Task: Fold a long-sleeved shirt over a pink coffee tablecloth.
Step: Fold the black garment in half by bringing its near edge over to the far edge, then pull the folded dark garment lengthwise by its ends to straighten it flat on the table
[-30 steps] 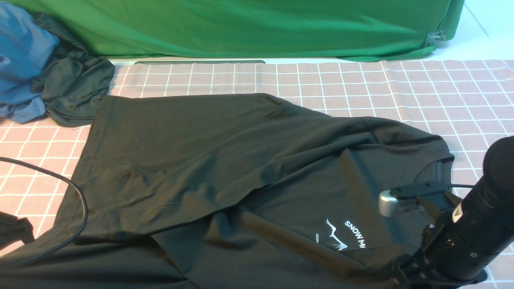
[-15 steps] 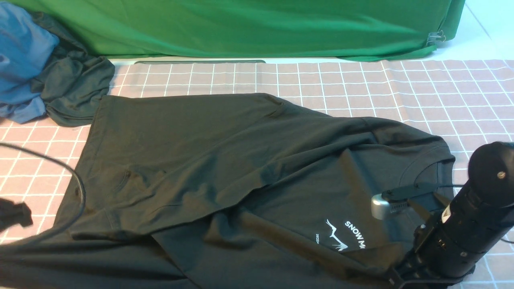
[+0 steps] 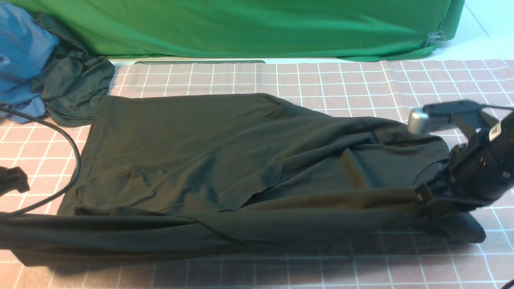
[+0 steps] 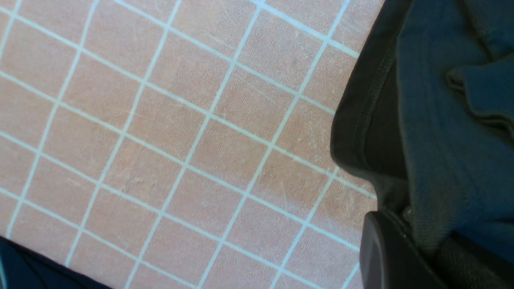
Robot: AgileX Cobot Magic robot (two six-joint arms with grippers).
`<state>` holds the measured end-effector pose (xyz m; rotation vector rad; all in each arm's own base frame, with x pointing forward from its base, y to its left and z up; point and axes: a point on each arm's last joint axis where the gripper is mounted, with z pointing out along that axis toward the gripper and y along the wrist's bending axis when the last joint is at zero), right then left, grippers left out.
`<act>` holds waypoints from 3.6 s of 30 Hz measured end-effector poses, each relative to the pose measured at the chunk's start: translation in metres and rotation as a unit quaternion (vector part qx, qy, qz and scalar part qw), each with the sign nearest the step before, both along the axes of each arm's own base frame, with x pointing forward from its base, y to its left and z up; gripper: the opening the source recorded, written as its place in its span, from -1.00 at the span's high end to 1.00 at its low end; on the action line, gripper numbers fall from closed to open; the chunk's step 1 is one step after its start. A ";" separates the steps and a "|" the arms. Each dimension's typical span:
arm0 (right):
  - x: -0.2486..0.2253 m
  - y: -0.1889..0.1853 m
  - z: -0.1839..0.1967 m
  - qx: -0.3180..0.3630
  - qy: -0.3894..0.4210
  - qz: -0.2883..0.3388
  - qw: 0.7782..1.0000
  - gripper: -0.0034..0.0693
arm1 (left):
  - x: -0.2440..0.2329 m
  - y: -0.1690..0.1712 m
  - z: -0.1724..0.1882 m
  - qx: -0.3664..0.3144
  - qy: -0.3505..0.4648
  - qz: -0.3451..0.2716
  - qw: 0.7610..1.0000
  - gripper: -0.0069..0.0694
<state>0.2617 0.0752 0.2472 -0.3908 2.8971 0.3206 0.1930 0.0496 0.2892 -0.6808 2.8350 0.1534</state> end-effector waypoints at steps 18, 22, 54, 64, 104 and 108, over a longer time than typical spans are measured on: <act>0.068 -0.004 0.007 -0.008 -0.014 -0.020 1.000 0.75 | 0.100 0.011 -0.001 -0.048 -0.029 0.006 0.998 0.74; 0.089 -0.016 0.001 -0.008 -0.013 -0.043 0.999 0.75 | 0.129 0.015 -0.007 -0.060 -0.044 0.009 0.997 0.74; 0.188 -0.008 -0.033 -0.001 -0.092 -0.058 0.994 0.67 | 0.233 0.029 -0.047 -0.080 -0.199 0.031 0.976 0.74; 0.197 -0.009 -0.018 -0.002 -0.132 -0.058 0.990 -0.26 | 0.244 0.032 -0.043 -0.064 -0.259 0.025 0.963 0.28; 0.193 0.058 0.088 -0.003 -0.191 0.103 0.976 0.81 | 0.247 -0.209 -0.058 -0.164 -0.074 -0.355 0.917 0.79; 0.189 0.049 0.103 -0.001 -0.205 0.093 0.974 0.81 | 0.248 -0.226 -0.075 -0.167 -0.055 -0.376 0.910 0.78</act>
